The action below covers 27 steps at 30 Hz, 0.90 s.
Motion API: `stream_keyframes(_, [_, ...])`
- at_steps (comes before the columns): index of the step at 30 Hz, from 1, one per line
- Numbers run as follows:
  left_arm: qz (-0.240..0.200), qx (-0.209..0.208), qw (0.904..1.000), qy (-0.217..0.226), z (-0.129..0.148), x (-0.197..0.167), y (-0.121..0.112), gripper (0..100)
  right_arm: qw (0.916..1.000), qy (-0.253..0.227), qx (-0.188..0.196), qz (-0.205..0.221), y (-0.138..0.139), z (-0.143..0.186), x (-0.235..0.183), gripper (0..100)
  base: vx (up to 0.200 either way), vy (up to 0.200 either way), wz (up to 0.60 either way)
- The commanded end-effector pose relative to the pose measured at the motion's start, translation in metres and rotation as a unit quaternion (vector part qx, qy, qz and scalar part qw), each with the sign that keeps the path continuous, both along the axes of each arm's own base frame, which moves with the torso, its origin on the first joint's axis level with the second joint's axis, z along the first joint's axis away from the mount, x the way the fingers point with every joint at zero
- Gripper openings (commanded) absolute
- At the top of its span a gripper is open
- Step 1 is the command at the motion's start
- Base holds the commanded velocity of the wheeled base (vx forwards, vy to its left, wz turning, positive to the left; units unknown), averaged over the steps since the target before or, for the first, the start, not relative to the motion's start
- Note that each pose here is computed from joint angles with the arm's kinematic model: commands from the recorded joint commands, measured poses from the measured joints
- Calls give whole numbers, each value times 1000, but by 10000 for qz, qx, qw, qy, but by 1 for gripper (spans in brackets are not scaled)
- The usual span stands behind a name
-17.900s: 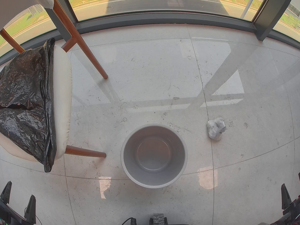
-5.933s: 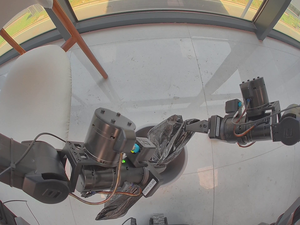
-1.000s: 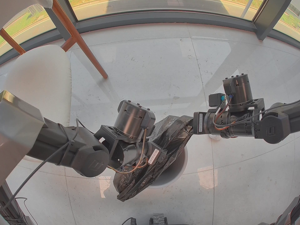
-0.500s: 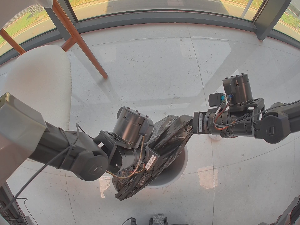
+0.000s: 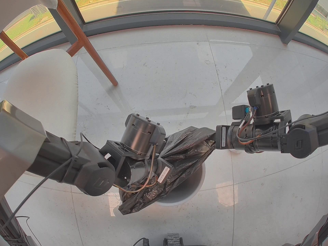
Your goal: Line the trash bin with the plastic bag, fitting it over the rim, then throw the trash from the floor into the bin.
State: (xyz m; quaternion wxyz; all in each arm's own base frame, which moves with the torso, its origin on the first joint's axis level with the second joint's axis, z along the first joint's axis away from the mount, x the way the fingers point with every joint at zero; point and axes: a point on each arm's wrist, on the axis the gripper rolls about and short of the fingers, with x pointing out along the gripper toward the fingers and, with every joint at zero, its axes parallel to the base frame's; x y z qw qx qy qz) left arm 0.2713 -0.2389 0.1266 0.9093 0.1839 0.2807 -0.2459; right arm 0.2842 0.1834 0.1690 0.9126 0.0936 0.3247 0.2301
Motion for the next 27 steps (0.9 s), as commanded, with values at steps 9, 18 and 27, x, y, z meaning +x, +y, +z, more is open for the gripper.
stream_keyframes(9, [231,-580,9968,-504,41,27,8,0,9994,-201,-283,78,-20,-27,-5,0,0,0,0])
stream_keyframes(18, [321,-743,9953,-527,39,41,-3,0,9958,-762,-426,270,-23,-43,20,0,0,0,0])
stream_keyframes(27, [333,-730,9957,-466,33,43,-5,0,9950,-733,-557,398,-38,-53,33,0,0,0,0])
